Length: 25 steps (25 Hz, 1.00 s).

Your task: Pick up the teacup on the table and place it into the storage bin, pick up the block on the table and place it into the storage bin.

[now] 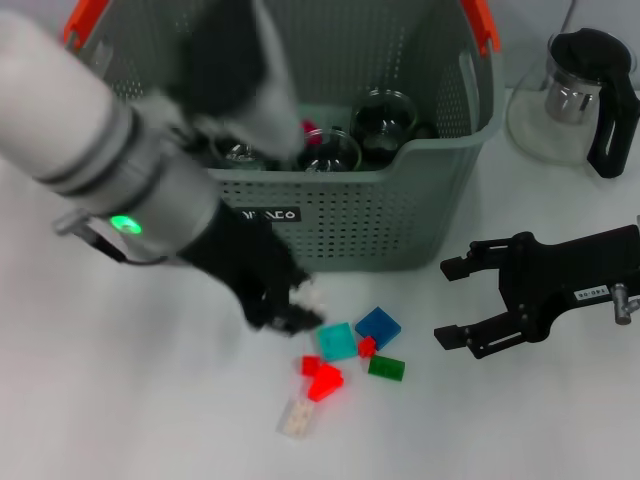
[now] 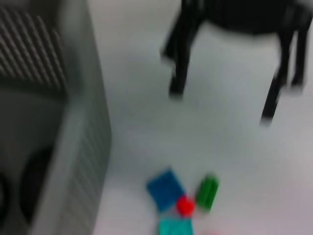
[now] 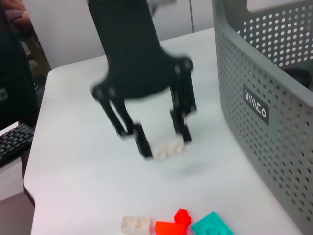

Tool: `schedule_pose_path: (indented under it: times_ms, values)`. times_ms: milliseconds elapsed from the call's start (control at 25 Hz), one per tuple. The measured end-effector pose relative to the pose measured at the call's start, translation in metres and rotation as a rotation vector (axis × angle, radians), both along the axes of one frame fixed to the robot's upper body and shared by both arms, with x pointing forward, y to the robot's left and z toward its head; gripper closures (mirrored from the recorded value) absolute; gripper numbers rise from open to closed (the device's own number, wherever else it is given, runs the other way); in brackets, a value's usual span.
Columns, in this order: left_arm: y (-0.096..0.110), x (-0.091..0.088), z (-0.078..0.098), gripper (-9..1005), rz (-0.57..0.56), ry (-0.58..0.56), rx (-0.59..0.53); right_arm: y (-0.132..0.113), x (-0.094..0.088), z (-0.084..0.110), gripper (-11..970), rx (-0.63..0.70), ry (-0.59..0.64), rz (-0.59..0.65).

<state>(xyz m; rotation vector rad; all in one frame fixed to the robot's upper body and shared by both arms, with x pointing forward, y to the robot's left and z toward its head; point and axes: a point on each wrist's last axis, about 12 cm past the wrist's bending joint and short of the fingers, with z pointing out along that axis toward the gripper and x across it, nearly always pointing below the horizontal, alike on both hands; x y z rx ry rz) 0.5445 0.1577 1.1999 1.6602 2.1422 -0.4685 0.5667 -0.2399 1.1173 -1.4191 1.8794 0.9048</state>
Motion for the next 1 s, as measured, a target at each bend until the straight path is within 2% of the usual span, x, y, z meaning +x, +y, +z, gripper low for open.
schedule_pose_path:
  times_ms: [200,400,520,720,840,1000]
  values:
    - [0.031,0.003,0.038,560,0.100,-0.029,-0.316,0.000,0.000,0.000,18,-0.001,0.001,0.003]
    - [0.041,0.024,0.062,553,0.198,-0.127,-0.494,0.004,-0.001,-0.001,17,0.001,0.006,0.013]
    - [0.035,0.047,0.065,549,0.268,-0.157,-0.509,0.008,-0.002,-0.002,18,0.008,0.010,0.020]
    - [0.029,0.090,0.056,542,0.382,-0.152,-0.484,0.014,-0.001,-0.001,18,0.016,0.007,0.030]
    - [0.025,0.105,0.053,537,0.408,-0.149,-0.468,0.017,0.000,0.000,17,0.017,0.006,0.037]
    - [0.021,0.116,0.051,532,0.451,-0.186,-0.432,0.019,0.001,0.001,17,0.017,0.002,0.043]
